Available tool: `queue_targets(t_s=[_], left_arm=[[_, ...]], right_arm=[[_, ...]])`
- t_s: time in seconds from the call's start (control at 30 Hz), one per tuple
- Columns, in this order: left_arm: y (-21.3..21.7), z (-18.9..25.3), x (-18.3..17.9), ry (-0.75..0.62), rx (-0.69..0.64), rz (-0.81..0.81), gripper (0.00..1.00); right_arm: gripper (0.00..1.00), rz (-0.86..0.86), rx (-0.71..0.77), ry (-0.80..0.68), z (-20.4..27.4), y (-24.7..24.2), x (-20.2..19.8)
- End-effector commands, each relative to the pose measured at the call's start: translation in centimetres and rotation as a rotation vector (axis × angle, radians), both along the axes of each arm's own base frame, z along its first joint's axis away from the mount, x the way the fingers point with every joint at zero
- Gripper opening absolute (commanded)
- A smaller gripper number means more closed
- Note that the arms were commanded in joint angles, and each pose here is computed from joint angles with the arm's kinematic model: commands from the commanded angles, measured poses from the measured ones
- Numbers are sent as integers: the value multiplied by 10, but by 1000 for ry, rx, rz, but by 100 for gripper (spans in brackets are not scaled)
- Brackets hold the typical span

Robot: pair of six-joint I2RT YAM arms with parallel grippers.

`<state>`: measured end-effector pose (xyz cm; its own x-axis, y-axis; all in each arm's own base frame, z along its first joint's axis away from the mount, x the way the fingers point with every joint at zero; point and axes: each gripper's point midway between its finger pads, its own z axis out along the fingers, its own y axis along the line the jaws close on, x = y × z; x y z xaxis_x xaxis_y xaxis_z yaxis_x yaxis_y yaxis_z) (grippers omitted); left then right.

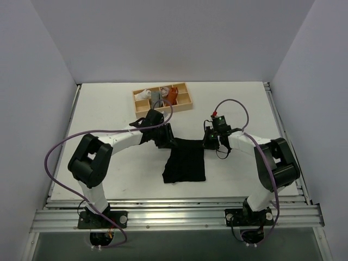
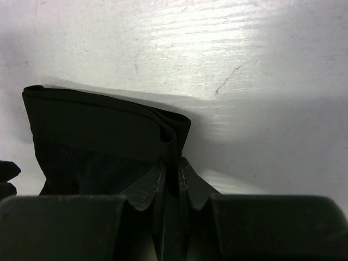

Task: Roll the underwear
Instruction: Fold the underwear

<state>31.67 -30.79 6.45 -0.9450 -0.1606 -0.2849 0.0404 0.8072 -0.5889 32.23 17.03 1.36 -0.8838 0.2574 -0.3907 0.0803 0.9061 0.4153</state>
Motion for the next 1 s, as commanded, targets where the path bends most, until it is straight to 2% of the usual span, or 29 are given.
queue_targets(t_s=[0.0, 0.13, 0.17, 0.23, 0.27, 0.37, 0.67, 0.97], left_arm=[[-17, 36, 22, -79, -107, -15, 44], [-45, 63, 41, -111, -221, -24, 36], [-49, 63, 42, -106, -237, -27, 28], [-55, 53, 44, -89, -251, -16, 19], [-57, 49, 43, -83, -251, -15, 11], [-61, 26, 41, -40, -248, -12, 3], [-69, -35, 27, 33, -233, -29, 2], [-59, -68, 16, 74, -178, -8, 2]], right_arm=[[0, 80, -3, 16, 6, 4, -4], [0, 104, 0, 21, 6, 6, -7], [0, 108, 1, 20, 6, 6, -7], [0, 104, 4, 22, 6, 6, -8], [0, 103, 5, 25, 6, 6, -8], [0, 101, 7, 26, 6, 6, -8], [0, 85, 16, 40, 12, 8, -8], [0, 69, 50, 19, 29, 18, -3]])
